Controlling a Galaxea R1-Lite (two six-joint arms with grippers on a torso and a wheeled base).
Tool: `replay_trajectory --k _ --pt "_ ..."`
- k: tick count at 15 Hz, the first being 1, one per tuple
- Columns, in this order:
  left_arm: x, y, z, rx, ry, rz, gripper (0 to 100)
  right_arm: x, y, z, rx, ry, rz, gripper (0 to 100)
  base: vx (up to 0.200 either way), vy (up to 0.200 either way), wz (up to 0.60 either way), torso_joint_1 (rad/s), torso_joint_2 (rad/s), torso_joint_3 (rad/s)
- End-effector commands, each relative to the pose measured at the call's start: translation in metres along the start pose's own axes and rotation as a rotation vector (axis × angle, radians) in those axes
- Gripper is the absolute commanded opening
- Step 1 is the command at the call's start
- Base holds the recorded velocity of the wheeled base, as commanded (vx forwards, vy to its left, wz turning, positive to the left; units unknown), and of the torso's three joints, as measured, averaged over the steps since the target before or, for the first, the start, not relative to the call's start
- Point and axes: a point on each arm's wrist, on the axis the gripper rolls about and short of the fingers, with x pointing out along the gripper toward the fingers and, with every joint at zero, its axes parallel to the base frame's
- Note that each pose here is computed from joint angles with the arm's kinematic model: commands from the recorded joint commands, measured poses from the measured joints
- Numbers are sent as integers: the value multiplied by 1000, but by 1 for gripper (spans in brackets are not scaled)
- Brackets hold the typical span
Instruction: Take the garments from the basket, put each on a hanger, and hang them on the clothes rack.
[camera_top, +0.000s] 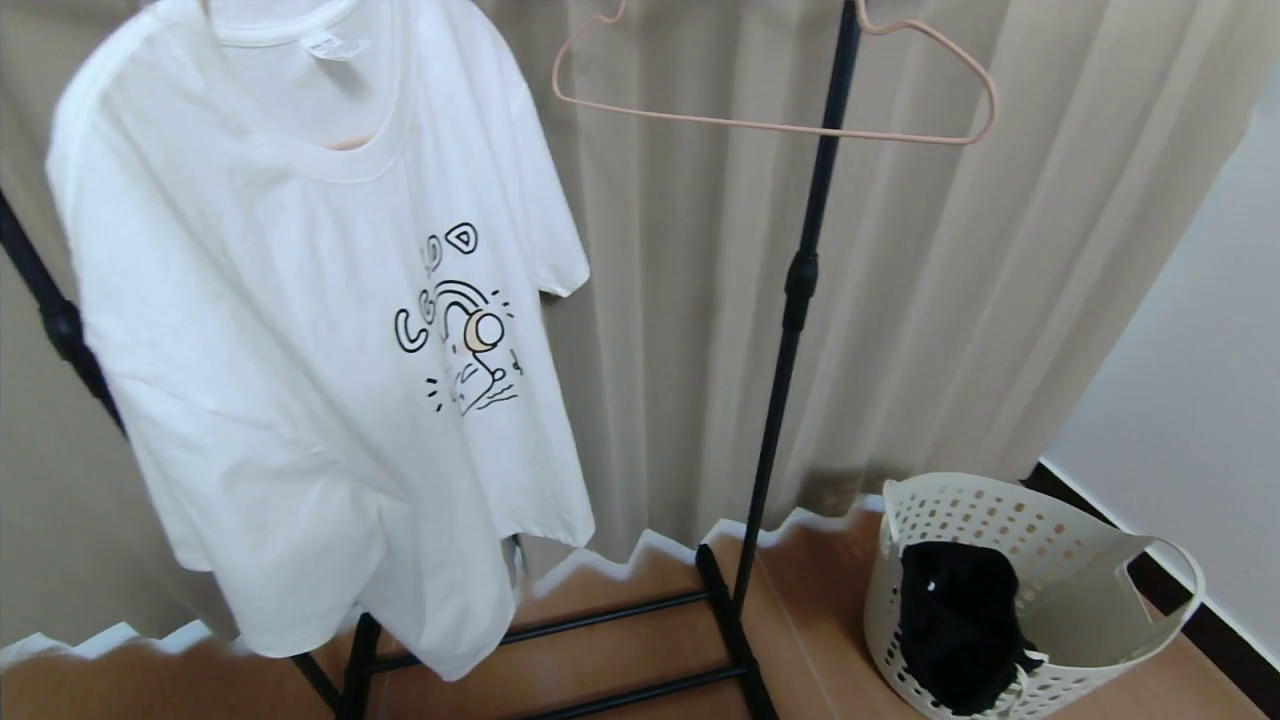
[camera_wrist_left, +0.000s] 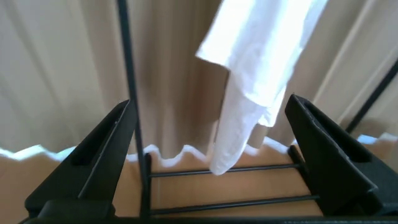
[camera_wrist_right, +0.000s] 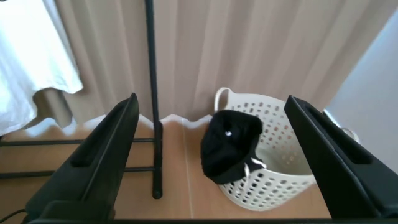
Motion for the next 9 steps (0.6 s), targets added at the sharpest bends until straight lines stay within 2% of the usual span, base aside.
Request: replay_trajectory --k 1,4,9 --pt "0 0 0 -2 0 3 100 0 0 0 0 -1 1 100 0 0 -600 -7 -2 7" --pt "0 0 0 -2 0 2 100 0 0 0 -1 -1 1 100 0 0 0 0 0 0" --pt "0 0 0 -3 0 9 100 0 0 0 5 -1 1 100 0 -200 0 4 1 2"
